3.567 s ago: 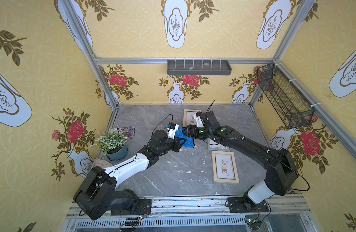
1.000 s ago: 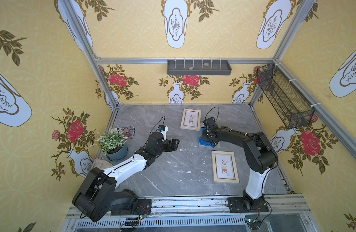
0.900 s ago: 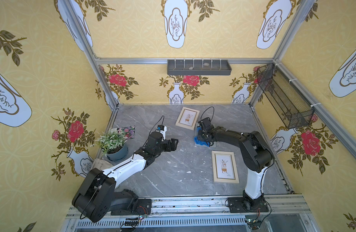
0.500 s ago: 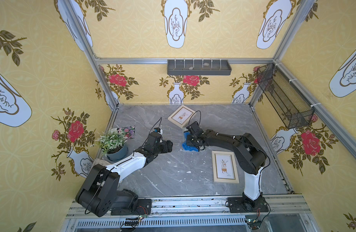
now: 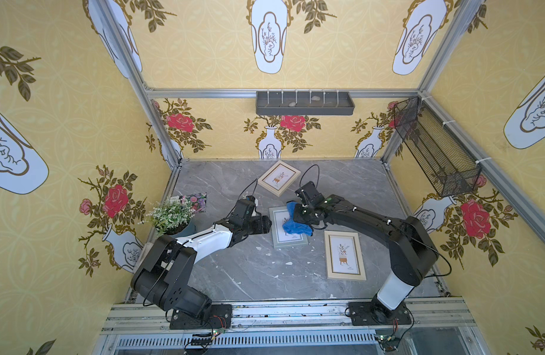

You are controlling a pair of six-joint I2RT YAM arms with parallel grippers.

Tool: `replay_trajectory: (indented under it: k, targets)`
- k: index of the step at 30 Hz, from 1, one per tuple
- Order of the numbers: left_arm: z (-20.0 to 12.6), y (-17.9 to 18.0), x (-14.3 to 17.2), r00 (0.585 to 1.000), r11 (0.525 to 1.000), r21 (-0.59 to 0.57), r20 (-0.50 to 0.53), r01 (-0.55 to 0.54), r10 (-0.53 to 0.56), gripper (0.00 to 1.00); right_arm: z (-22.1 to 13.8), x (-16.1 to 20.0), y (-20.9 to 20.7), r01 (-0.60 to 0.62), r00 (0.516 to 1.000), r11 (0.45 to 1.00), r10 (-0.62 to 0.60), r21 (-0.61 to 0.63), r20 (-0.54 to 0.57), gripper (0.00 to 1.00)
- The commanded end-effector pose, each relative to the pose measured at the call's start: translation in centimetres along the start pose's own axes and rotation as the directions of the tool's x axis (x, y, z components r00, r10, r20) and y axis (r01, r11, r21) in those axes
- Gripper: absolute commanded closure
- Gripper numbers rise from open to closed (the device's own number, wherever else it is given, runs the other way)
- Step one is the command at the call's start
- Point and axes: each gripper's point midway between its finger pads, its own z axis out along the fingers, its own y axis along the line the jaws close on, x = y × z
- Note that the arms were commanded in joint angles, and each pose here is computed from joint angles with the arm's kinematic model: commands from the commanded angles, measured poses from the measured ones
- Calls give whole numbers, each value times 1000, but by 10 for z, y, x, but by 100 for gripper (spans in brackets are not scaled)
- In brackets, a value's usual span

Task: Wipe the picture frame with a cloth
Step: Move the picture frame to the center of the board, then wipe the dirt from the picture frame.

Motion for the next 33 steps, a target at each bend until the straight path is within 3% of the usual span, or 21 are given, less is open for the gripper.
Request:
replay_trajectory:
  k: [1,4,11,17,22,28,33]
  targets:
    - [6,-15,9,998,999,9,-45,-48,49,22,-9,-18,-23,23,998,997,-26,69,49,90]
    - [17,-20,16,994,997,-33,-85,-75,72,22,-4,-25,-28,48,997,994,-54,101,57,90]
    - [38,-14,32,988,995,-100,-157,-3,-13,25,21,-16,-14,91,995,994,-93,58,27,91]
    - [47,-8,41,983,991,-134,-185,-10,-15,34,46,9,-3,128,991,990,-126,61,-43,91]
    - [51,6,48,980,982,-187,-196,-8,-30,45,55,19,-28,99,993,986,-89,134,-79,92]
    - [51,23,54,978,974,-224,-199,17,-62,60,39,5,-70,57,998,969,-49,240,-38,94]
    - [48,36,53,978,969,-245,-190,35,-83,61,6,-18,-27,127,988,983,-137,129,71,93]
